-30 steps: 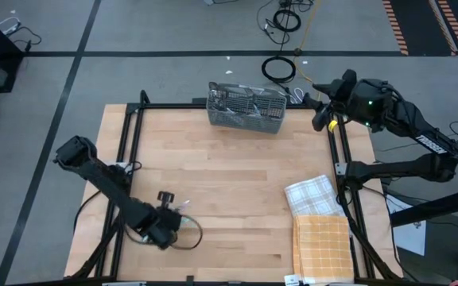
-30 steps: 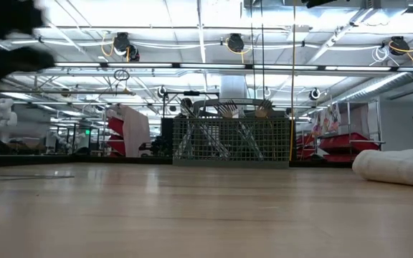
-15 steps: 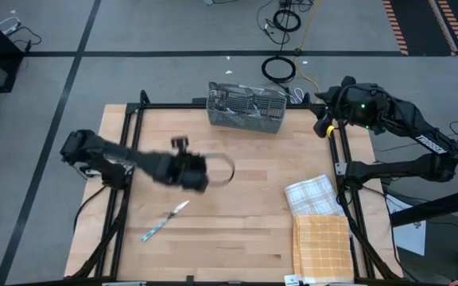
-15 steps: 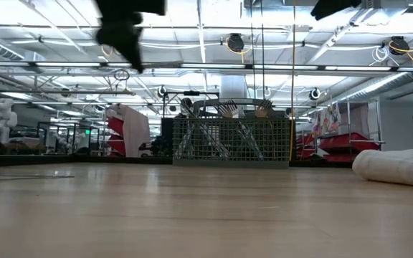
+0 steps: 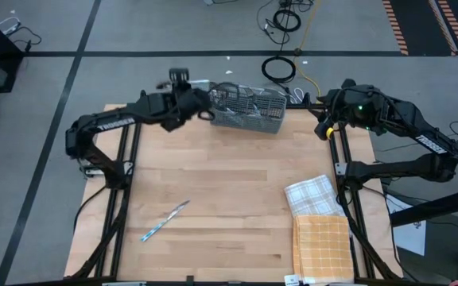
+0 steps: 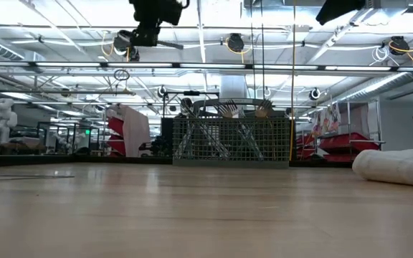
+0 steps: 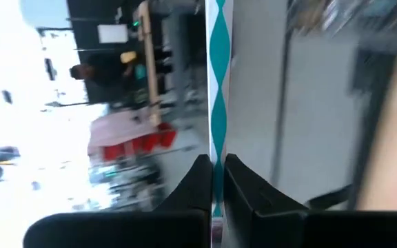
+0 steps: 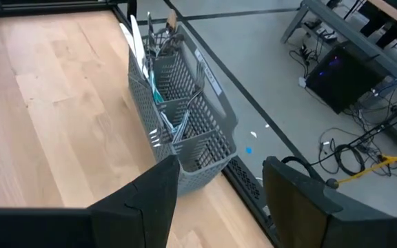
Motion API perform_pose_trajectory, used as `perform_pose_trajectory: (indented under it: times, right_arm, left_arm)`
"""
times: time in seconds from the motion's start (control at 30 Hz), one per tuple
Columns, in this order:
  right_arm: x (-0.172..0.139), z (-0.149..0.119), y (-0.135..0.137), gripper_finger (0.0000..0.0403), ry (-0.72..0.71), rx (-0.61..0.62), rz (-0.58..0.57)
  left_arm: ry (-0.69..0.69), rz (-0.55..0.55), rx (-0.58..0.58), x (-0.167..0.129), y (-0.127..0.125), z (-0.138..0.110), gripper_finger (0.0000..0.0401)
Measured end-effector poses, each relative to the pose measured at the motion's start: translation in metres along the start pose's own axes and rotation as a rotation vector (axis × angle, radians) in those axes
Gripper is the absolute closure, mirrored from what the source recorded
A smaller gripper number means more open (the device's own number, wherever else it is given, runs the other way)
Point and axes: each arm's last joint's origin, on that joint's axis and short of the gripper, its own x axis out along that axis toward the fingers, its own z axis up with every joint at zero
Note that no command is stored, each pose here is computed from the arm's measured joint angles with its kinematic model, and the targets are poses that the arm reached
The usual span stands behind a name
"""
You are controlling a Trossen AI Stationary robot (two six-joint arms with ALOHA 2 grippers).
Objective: Sort silverware
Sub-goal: Put the blue spoon into the gray silverware basket
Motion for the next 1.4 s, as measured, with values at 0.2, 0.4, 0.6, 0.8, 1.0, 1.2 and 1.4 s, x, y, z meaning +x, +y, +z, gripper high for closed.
perform_pose_trajectory:
  times: [0.2, 0.4, 0.6, 0.8, 1.0, 1.2, 1.4]
  right_arm:
    - [0.000, -0.001, 0.000, 0.0204, 0.014, 0.042, 0.002]
    - [0.000, -0.002, 0.000, 0.0204, 0.016, 0.053, 0.003]
    - [0.000, -0.003, 0.000, 0.0204, 0.028, 0.065, 0.004]
    - [0.000, -0.006, 0.000, 0.0204, 0.060, 0.079, 0.003]
    - [0.000, -0.009, 0.000, 0.0204, 0.094, 0.075, 0.003]
    - [0.000, -0.010, 0.000, 0.0204, 0.095, 0.072, 0.000]
    - [0.000, -0.010, 0.000, 0.0204, 0.095, 0.058, 0.000]
  left_arm:
    - [0.123, -0.005, 0.342, 0.036, 0.010, -0.012, 0.0385]
    - [0.098, -0.025, 0.528, 0.064, 0.014, -0.005, 0.0385]
    - [-0.138, 0.042, 0.759, 0.074, 0.019, 0.020, 0.0385]
    - [-0.311, 0.192, 0.900, 0.071, 0.026, 0.038, 0.0385]
    - [-0.371, 0.239, 0.946, 0.069, 0.027, 0.042, 0.0385]
    - [-0.322, 0.189, 0.981, 0.086, 0.020, 0.029, 0.0385]
    - [-0.279, 0.142, 1.068, 0.110, 0.000, 0.015, 0.0385]
